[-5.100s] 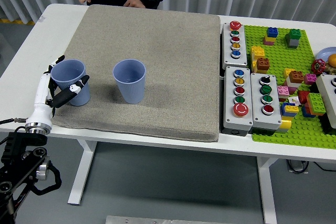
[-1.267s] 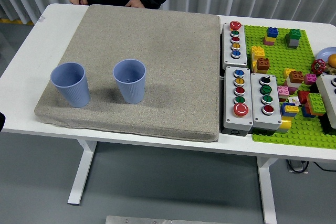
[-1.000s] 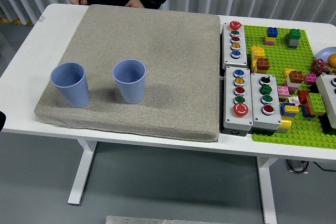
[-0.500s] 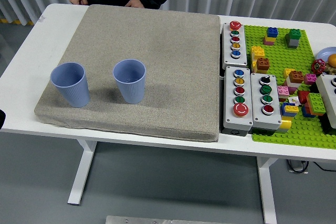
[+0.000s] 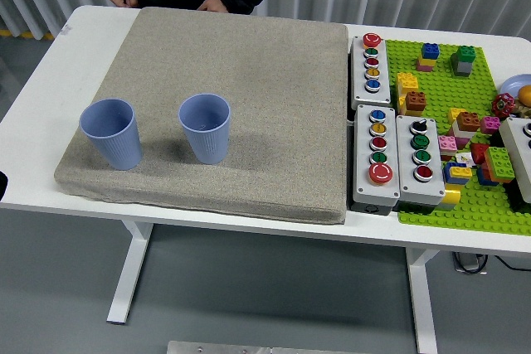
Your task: Pick cup pour cup place
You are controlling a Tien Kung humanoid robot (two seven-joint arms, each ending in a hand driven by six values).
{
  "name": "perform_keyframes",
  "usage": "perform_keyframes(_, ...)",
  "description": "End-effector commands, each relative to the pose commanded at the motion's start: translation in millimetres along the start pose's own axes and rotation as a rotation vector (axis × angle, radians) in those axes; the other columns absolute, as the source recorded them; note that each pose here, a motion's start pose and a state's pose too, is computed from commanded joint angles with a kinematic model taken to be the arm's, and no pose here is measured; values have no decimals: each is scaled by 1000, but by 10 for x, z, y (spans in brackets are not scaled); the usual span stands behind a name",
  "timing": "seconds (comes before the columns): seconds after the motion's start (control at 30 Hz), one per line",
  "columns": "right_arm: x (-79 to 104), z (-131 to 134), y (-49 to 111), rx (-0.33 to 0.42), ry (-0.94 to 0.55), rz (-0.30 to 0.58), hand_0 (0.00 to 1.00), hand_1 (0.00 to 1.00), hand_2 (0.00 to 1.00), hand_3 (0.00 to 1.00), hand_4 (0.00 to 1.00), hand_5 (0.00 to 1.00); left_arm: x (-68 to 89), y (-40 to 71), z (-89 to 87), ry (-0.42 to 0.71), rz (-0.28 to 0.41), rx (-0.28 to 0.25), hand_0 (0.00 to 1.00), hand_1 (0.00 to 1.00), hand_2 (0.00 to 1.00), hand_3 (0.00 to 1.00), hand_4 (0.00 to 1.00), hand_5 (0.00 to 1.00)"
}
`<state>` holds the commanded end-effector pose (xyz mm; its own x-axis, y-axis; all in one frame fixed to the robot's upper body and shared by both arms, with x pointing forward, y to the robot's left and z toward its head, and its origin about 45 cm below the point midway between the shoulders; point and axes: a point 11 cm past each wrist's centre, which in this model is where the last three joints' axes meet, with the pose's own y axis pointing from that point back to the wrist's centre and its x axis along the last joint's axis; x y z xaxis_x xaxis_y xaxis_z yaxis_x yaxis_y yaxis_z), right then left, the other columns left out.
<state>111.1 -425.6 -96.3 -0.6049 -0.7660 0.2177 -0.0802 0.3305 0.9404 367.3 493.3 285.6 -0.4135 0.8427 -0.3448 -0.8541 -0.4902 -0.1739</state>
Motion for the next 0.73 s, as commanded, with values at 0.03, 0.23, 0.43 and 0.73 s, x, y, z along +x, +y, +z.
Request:
perform_keyframes(0.03,-2,-5,1,1,-1,-1,719,679,718,684,301,316,-7,-3,3,0,-2,0,968,956,998,998,871,998)
perform_keyframes(0.23,-4,-7,1,1,-1,-1,719,679,718,684,301,315,-29,-6,-6,-1,-7,2,967,956,998,998,870,998)
perform_keyframes(0.43,19,43,-6,-9,5,3,719,679,718,685,300,316,-10,13,-29,-7,-5,9,967,955,998,998,867,998)
perform_keyframes(0.73,38,60,-9,-14,6,7,719,679,718,685,300,316,34,62,-46,-27,0,12,965,954,998,998,864,998)
